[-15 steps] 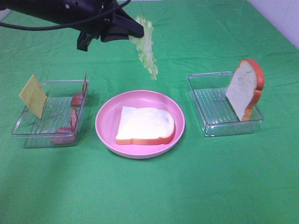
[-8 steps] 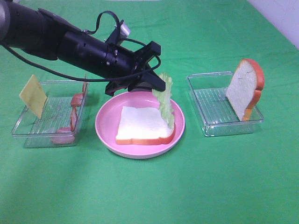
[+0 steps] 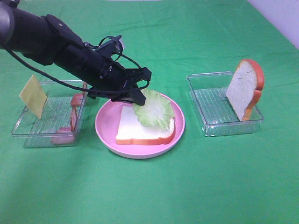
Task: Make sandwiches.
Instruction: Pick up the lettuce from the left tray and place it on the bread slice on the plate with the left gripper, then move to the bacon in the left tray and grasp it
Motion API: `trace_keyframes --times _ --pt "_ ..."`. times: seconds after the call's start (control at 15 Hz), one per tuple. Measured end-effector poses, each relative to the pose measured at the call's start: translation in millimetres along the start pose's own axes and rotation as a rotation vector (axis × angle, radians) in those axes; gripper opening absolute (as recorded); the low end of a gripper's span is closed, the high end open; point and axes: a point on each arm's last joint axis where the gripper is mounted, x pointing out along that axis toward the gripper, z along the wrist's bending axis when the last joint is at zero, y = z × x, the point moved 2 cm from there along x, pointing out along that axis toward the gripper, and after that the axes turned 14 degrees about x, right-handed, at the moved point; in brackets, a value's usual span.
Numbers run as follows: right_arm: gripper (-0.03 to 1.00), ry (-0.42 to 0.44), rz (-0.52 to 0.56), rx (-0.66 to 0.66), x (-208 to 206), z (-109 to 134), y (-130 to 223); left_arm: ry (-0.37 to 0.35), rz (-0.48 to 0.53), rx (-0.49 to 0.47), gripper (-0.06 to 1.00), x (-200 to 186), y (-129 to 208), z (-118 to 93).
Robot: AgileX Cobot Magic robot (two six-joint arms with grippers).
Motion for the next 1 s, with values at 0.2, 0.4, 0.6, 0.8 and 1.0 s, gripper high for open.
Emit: trace_keyframes --times 0.2,0.4,0.6,0.8,1.0 --pt "0.74 0.0 0.0 0.0 0 0 0 -0.033 0.026 -0.025 0.01 0 3 4" --pt "0.74 0.0 0.0 0.0 0 0 0 -0.063 0.048 -0.041 0.07 0 5 7" --pt "0.74 0.0 0.0 0.0 0 0 0 -0.063 0.048 -0.047 0.29 0 5 7" --pt "0.74 0.0 0.0 0.0 0 0 0 -0.062 0.029 -0.035 0.75 -2 -2 5" --pt "0.74 0.0 0.0 0.0 0 0 0 -0.055 -0.041 0.005 0.8 -18 -24 -5"
